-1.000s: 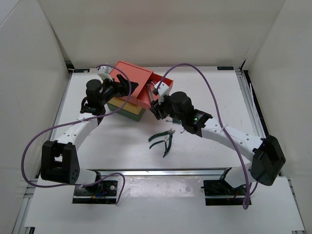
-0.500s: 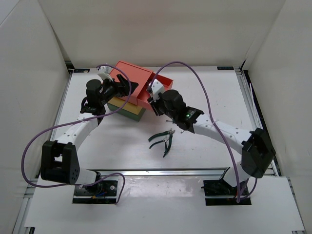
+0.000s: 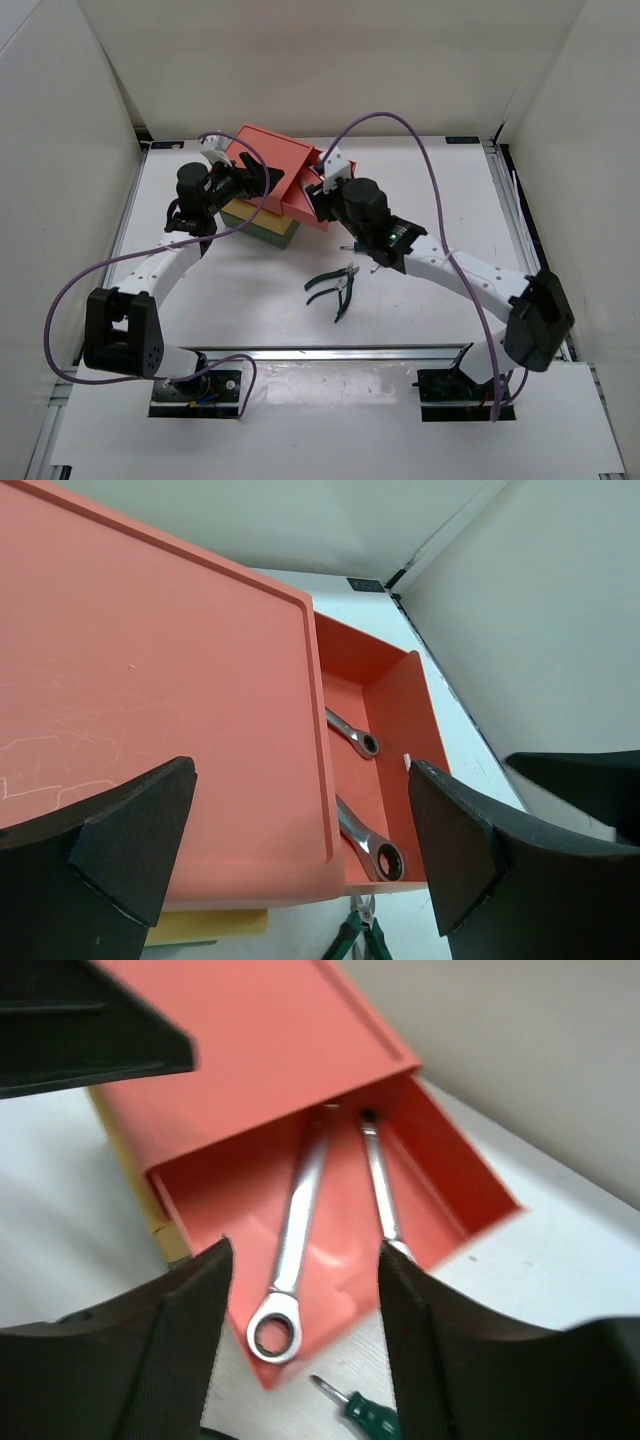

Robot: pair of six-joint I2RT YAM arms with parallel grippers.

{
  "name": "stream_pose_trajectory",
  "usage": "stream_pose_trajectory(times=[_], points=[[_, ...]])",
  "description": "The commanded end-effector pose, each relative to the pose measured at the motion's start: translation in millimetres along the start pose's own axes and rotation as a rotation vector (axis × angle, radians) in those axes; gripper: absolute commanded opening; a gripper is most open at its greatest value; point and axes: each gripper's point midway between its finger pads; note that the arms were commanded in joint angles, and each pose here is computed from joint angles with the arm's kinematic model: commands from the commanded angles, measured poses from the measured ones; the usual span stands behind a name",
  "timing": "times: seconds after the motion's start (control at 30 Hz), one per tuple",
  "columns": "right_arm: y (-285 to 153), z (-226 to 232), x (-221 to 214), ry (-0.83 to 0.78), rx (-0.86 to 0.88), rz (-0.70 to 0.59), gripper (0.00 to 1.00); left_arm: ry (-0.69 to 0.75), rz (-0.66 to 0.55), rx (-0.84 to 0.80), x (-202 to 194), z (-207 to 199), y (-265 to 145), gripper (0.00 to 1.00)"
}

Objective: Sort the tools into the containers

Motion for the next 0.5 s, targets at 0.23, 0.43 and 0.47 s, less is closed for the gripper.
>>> stream_pose_trajectory(times=[0.23, 0.43, 0.47], points=[[-32, -89, -47, 0.395, -0.299, -0.001, 0.52, -0.216, -0.034, 0.257, -2, 66, -22, 0.99], [-9, -84, -84, 0.494, -0.197, 0.094, 0.38, -0.16, -0.248, 0.365, 90, 78, -27, 0.7], [-7, -88, -86, 0.506, -0.197, 0.09, 0.33, -0.156, -0.25, 0.368, 101, 78, -20, 0.66]])
Point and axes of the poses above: each gripper's point midway between its finger pads, its own y axis out along the fingers, its own z axis along the line the jaws close on, x = y × z, and after that the axes turned 8 degrees about -y, right-handed
